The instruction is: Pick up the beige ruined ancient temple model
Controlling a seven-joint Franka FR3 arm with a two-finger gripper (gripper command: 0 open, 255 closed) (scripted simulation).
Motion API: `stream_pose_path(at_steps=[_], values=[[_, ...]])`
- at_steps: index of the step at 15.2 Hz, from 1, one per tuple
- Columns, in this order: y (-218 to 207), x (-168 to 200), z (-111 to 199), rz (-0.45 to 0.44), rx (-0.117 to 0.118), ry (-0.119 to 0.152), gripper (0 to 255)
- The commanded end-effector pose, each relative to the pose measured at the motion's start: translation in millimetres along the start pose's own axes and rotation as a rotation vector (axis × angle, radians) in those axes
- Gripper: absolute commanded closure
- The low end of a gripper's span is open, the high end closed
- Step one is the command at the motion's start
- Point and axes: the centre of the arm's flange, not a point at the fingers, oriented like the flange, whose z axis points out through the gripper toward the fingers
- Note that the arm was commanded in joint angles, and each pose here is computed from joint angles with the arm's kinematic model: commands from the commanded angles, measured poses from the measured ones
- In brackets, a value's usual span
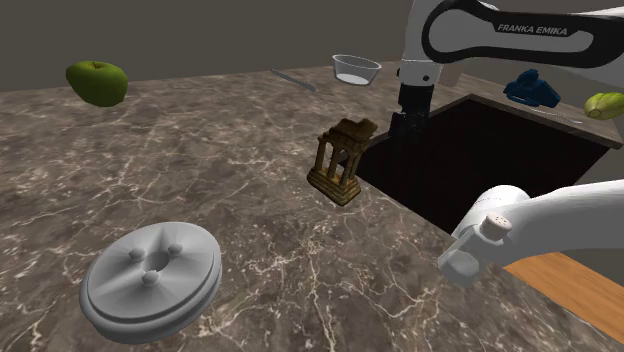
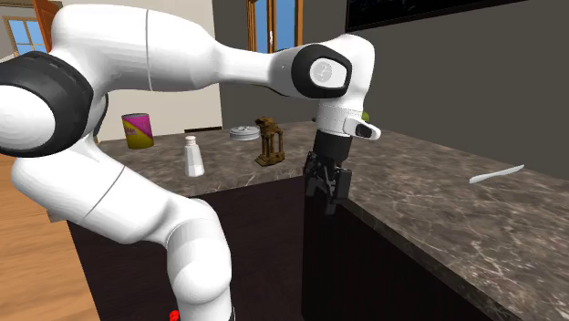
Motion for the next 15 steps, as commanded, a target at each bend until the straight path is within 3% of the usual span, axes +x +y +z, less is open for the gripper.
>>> stream_pose_path(at_steps=[1,15], values=[[0,0,0,0.000,0.000,0.000,0],[-164,-27,-81,-0.144,-0.002,0.089,0]])
